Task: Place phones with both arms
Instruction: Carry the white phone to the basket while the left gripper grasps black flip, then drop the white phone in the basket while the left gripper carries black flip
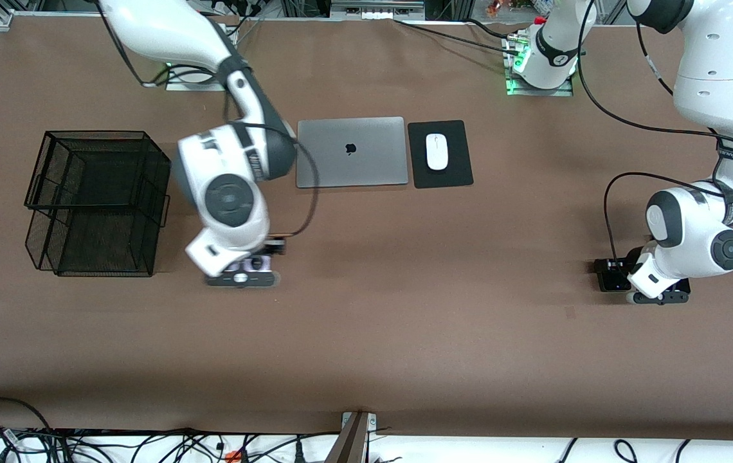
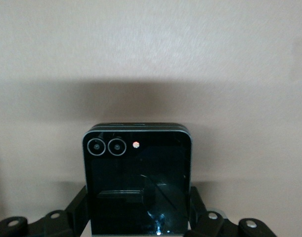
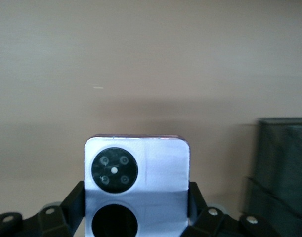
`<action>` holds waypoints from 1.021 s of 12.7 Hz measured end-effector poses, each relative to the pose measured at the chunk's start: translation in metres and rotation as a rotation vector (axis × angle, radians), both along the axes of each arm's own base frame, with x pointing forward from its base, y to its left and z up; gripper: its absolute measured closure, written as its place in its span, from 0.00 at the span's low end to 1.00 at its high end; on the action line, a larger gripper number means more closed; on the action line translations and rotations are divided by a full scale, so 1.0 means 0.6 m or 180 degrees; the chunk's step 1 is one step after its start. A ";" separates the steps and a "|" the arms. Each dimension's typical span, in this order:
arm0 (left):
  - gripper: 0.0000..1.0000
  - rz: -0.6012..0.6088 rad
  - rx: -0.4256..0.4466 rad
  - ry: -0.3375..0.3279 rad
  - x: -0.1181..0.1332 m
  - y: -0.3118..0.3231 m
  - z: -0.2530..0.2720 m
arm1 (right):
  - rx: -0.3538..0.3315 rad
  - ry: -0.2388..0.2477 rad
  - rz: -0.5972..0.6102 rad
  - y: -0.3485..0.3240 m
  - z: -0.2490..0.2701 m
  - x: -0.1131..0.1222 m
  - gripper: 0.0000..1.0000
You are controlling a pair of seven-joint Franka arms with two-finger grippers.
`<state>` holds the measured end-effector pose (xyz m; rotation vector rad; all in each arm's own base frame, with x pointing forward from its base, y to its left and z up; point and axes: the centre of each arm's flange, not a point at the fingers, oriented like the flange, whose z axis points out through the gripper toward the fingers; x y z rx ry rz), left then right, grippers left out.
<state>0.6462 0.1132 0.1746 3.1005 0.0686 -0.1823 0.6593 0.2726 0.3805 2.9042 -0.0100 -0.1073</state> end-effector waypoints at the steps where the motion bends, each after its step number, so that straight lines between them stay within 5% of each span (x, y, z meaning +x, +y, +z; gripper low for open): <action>1: 0.20 -0.0029 -0.0012 -0.0093 0.014 -0.010 0.025 | 0.0035 0.0057 -0.0102 -0.060 0.025 0.009 0.16; 3: 0.20 -0.0132 -0.0107 -0.0252 0.038 -0.059 0.105 | 0.0243 0.0258 -0.0087 -0.214 0.061 0.025 0.16; 7: 0.20 -0.0006 -0.0358 -0.0184 0.055 -0.213 0.265 | 0.0401 0.0735 -0.0046 -0.475 0.060 0.009 0.16; 9: 0.20 0.0182 -0.0438 -0.0206 0.063 -0.308 0.308 | 0.0435 0.0853 -0.0068 -0.549 0.082 -0.036 0.16; 13: 0.20 0.0382 -0.0443 -0.0189 0.044 -0.485 0.331 | 0.0537 0.0790 -0.0189 -0.664 0.066 -0.198 0.16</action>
